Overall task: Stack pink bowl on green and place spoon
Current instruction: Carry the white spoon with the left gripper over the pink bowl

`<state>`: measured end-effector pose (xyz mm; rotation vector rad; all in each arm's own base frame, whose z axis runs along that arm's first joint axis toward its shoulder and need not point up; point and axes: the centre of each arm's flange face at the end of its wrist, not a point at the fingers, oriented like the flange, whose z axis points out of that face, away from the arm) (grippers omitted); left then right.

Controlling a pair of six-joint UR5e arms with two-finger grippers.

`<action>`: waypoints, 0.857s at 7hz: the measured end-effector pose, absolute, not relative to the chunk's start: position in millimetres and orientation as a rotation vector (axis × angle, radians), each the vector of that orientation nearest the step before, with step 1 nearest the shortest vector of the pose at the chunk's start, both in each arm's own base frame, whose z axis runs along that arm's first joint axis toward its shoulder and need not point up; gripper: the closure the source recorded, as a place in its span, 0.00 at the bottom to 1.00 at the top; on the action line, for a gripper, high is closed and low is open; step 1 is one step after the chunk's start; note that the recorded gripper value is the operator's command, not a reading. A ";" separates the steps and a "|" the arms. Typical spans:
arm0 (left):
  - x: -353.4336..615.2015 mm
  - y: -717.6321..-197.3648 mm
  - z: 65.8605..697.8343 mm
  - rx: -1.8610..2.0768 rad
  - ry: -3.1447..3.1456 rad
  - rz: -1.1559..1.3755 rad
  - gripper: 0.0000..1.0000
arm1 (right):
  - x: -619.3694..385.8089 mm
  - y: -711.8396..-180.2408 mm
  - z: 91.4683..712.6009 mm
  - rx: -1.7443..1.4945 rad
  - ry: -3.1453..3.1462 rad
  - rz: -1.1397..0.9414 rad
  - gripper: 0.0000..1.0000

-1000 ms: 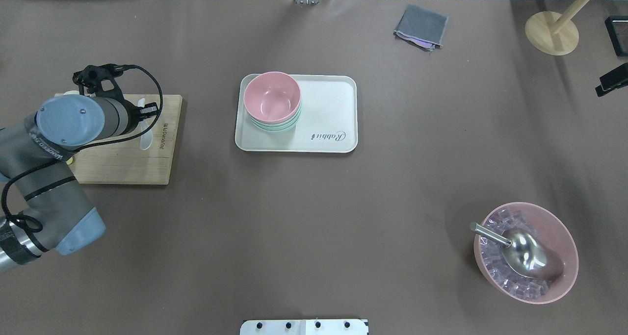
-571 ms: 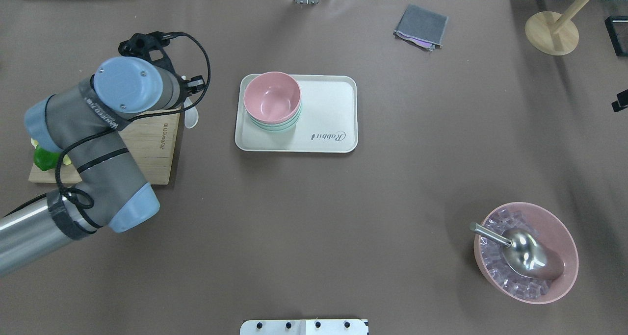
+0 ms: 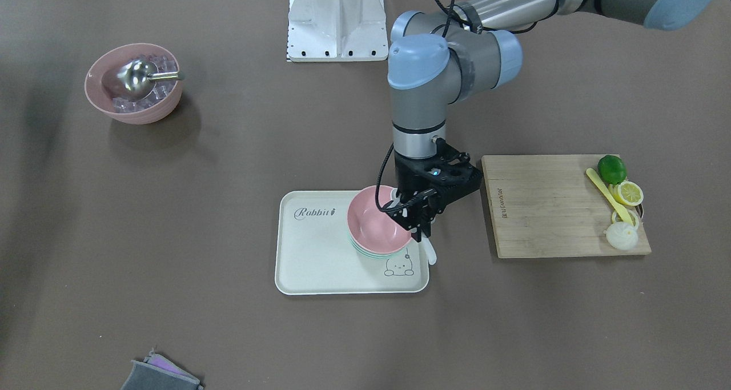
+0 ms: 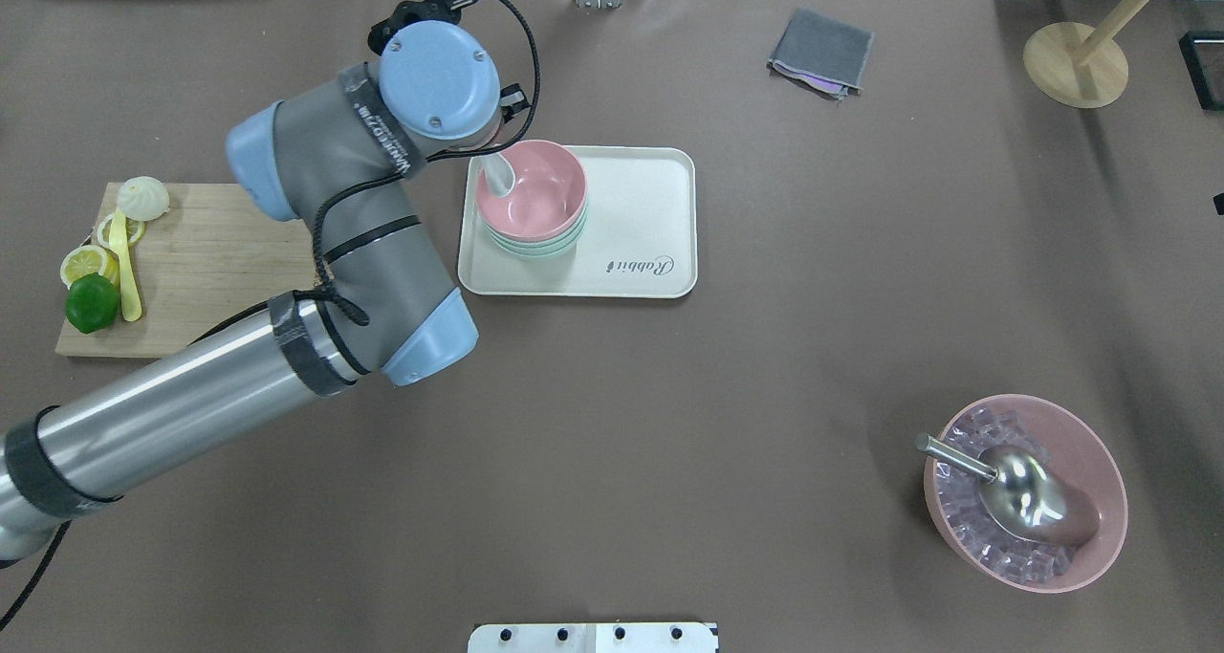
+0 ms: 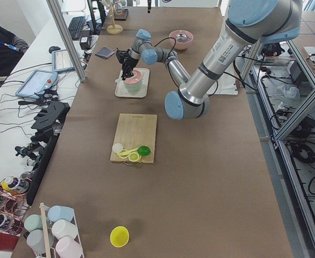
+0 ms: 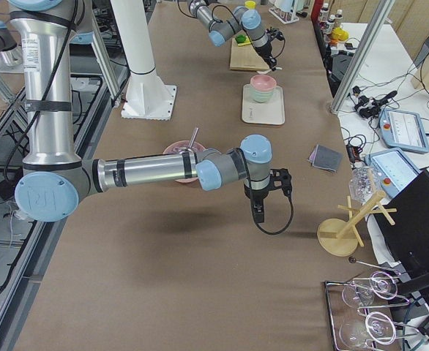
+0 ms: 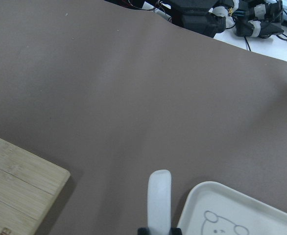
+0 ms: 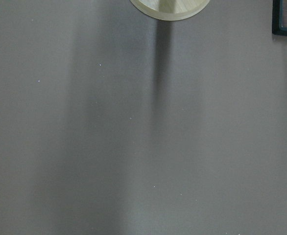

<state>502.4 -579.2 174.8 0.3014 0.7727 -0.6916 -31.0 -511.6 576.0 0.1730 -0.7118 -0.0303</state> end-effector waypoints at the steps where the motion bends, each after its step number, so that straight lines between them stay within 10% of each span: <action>1: 518.2 -581.0 165.8 0.302 0.768 -0.703 1.00 | -30.4 -511.4 577.4 0.171 -0.708 -0.027 0.00; 5: 553.1 -559.3 164.0 0.317 0.757 -0.697 1.00 | -29.3 -511.0 582.2 0.165 -0.698 -0.018 0.00; 6: 554.5 -557.7 164.8 0.316 0.757 -0.697 0.86 | -29.2 -510.8 582.5 0.164 -0.698 -0.018 0.00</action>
